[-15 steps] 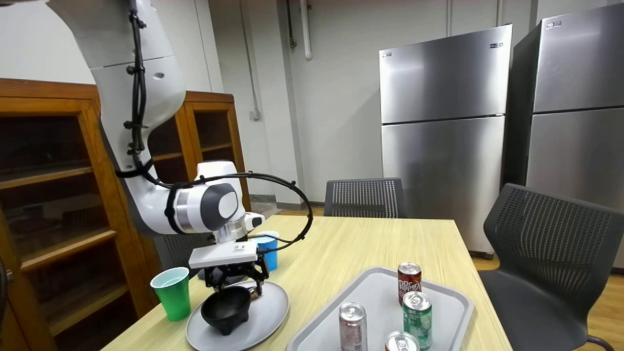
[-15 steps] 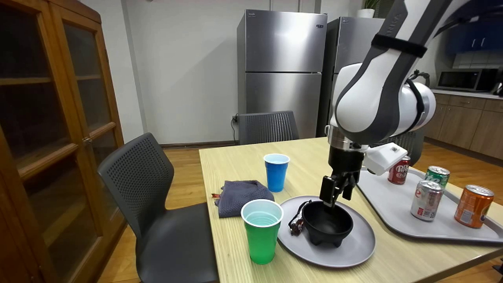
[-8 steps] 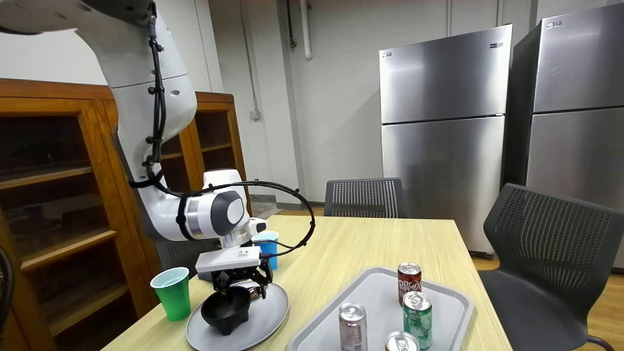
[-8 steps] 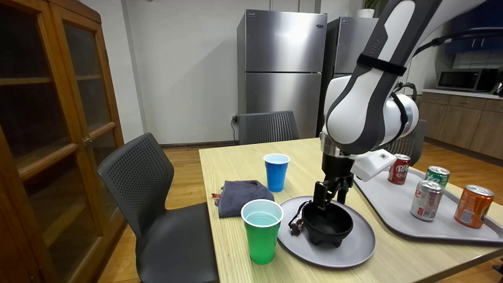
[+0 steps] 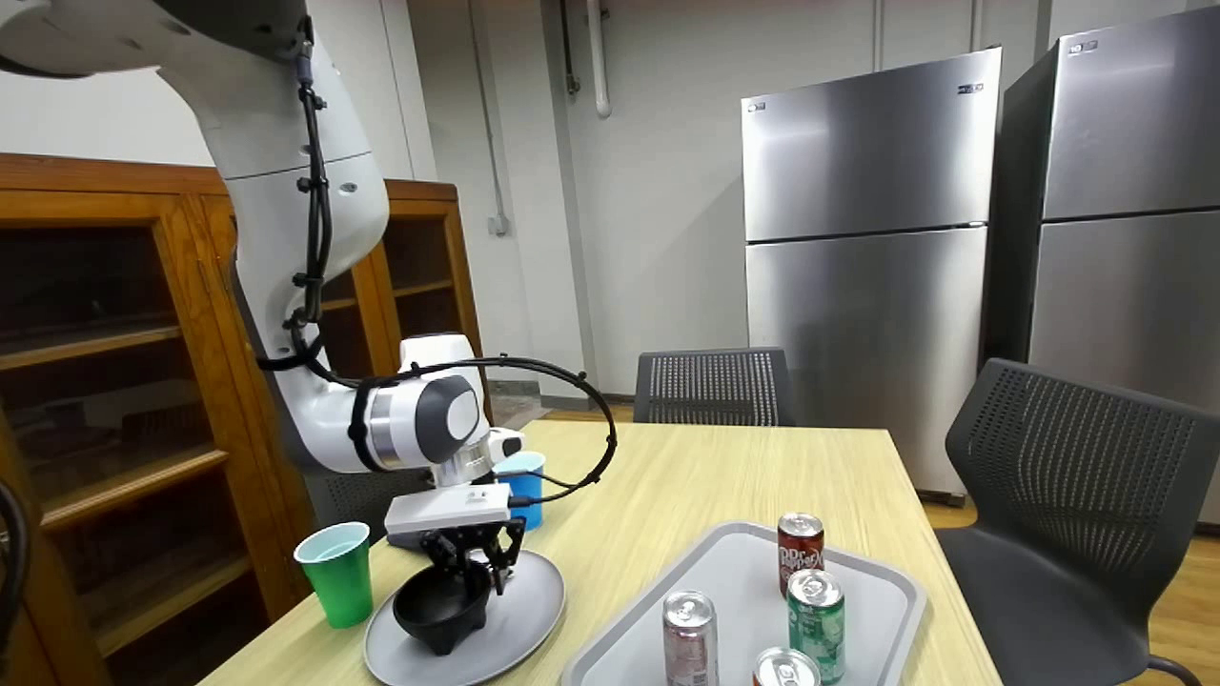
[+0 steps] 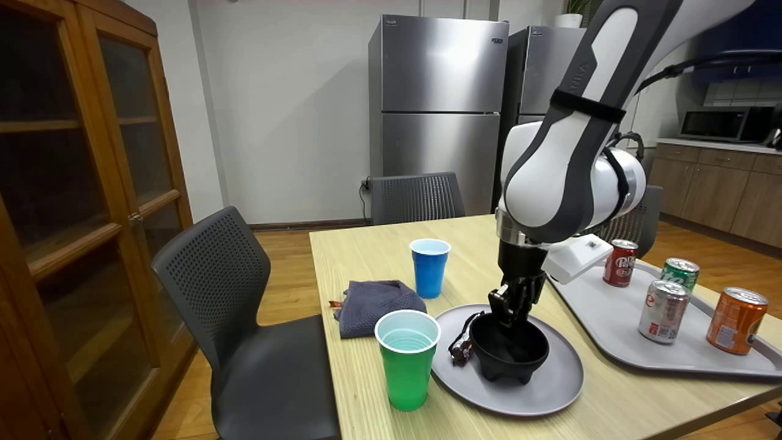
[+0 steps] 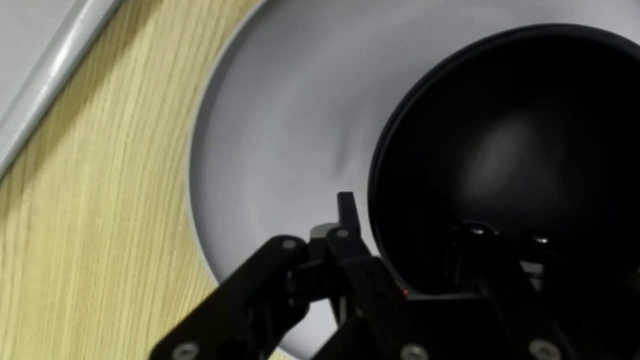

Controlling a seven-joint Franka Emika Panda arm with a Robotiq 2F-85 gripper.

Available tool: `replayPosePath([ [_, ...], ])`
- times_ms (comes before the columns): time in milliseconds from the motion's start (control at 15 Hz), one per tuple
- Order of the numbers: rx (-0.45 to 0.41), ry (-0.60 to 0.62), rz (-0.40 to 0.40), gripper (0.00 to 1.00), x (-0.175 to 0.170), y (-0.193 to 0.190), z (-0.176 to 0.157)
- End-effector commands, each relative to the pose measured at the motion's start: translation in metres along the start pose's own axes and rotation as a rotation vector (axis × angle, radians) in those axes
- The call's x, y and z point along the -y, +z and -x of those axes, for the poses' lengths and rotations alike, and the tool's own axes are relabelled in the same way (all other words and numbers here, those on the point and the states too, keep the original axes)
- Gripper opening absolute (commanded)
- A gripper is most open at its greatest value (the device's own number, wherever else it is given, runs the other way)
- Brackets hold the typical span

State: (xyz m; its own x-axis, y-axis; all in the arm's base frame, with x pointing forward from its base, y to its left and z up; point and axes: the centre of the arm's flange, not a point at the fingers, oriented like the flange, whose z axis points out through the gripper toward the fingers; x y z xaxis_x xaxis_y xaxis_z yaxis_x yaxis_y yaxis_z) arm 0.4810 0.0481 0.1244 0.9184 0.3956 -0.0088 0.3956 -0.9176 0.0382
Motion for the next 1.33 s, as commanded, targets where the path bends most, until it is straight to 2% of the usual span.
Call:
replayPosePath([
  [0,-0.005,0.006,0.017,0.08,0.003,-0.002,-0.003],
  [67,-0.005,0.006,0.016,0.02,0.003,-0.004,-0.003],
  [133,-0.004,0.007,0.014,0.0,0.002,-0.005,-0.002],
  [267,-0.008,0.011,0.009,0.03,0.001,-0.012,-0.001],
  [1267,-0.078,0.062,0.001,0.02,-0.031,-0.062,0.012],
])
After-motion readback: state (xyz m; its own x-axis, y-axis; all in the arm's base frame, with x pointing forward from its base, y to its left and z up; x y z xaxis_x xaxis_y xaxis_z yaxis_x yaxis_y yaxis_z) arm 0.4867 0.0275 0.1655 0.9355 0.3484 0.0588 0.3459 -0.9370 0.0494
